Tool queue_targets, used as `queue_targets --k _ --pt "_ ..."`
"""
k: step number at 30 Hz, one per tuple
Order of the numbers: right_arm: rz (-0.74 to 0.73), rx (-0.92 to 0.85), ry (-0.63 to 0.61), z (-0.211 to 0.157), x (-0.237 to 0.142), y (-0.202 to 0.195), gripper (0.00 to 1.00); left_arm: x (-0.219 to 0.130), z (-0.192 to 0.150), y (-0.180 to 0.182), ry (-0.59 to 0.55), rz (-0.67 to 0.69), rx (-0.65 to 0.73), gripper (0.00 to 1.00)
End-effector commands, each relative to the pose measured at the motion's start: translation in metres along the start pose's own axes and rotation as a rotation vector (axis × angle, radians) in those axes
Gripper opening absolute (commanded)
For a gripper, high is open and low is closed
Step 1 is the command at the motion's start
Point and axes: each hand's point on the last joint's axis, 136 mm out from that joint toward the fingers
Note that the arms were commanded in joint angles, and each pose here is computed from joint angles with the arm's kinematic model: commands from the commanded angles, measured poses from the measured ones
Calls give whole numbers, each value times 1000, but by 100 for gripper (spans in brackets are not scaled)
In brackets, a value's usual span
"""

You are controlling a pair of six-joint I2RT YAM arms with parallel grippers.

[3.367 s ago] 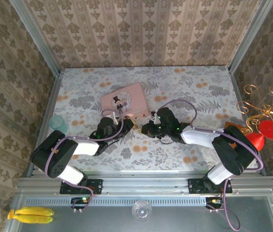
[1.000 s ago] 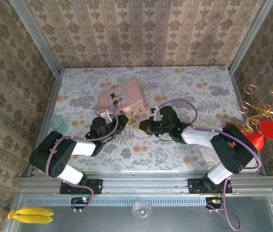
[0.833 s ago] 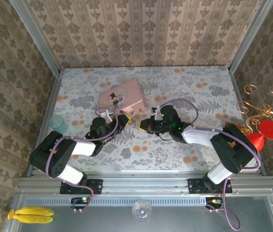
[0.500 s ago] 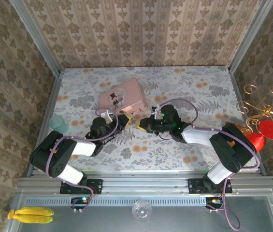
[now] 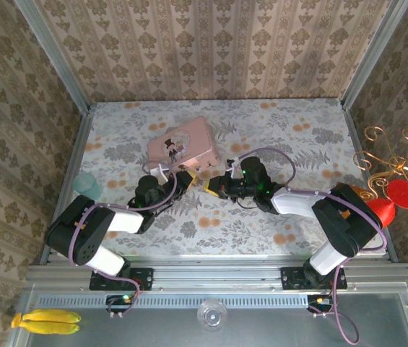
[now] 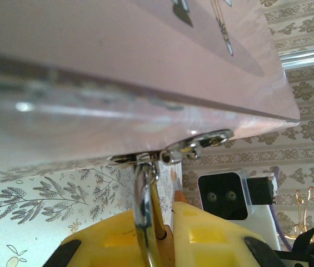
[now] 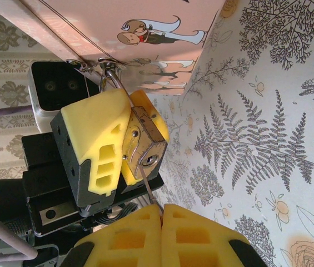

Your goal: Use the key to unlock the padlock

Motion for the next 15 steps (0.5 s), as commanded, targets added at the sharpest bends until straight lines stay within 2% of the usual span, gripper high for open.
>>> queue_targets --k 1,15 --pt "10 3 6 -2 0 -3 0 -1 4 -45 -14 -169 38 5" --pt "17 10 1 -2 0 -4 0 -3 2 -46 -12 -172 36 5"
Point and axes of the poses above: each hand's point on the last joint's axis, 136 mm out from that joint toward the fingers, its own x axis out along the fingers, its own y axis along the line the jaws close on, z = x × y, and after that the axes turned 3 degrees about x, right-handed
